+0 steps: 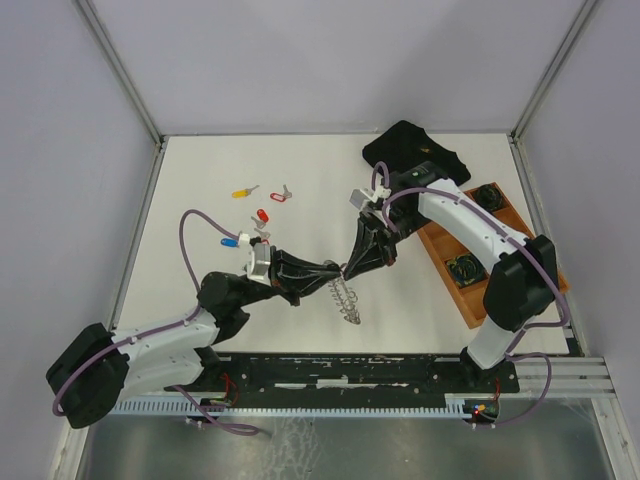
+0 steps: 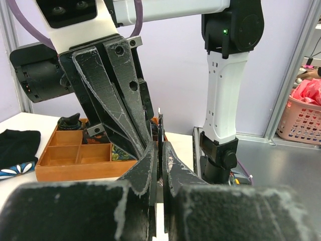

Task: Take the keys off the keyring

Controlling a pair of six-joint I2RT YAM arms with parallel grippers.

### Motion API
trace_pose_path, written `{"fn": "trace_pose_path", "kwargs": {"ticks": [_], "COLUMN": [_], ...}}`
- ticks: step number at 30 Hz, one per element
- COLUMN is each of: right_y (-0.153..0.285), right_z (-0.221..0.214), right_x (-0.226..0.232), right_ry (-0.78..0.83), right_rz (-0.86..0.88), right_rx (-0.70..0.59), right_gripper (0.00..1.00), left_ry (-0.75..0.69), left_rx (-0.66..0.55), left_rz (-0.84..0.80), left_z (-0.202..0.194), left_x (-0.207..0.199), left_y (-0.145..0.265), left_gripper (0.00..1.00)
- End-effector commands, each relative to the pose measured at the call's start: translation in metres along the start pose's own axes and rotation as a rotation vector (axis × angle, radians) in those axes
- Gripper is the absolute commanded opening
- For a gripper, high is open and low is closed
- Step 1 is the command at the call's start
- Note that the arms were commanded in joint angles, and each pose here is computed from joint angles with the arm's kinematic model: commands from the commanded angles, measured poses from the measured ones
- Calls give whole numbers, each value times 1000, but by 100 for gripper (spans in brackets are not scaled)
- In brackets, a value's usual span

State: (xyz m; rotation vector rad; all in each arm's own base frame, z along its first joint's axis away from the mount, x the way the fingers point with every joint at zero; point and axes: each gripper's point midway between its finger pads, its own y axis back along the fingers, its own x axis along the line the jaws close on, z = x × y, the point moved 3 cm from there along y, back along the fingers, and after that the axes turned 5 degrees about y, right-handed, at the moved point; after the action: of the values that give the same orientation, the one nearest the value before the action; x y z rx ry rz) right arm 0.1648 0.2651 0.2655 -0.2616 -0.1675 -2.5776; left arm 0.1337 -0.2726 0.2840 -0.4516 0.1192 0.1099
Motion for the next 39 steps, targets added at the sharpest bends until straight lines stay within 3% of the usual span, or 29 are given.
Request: {"fn": "trace_pose_path", "kwargs": {"ticks": [1, 12, 16, 18, 21, 39], "right_y": [2, 7, 9, 5, 4, 5], "right_z": [24, 19, 7, 7, 17, 19], "right_x": [25, 13, -19, -24, -20, -46], "right_ry": [-59, 3, 34, 95, 118, -281], "right_rz": [-1, -8, -234, -353, -376, -437], "right_rx": [-17, 156, 299, 281, 267, -118], "right_gripper": [0, 0, 0, 0, 0, 0], "left_ry": [-82, -140, -166, -179, -198, -246], "left_rx": [-40, 84, 107, 123, 120, -9], "left_rz": [-26, 35, 66, 89, 109, 223], "left_z": [19, 18, 19, 19, 20, 23], "left_x": [-4, 7, 14, 19, 22, 32], "left_y": [-6, -11, -14, -14, -13, 8], "left_gripper": [3, 3, 3, 3, 3, 3]}}
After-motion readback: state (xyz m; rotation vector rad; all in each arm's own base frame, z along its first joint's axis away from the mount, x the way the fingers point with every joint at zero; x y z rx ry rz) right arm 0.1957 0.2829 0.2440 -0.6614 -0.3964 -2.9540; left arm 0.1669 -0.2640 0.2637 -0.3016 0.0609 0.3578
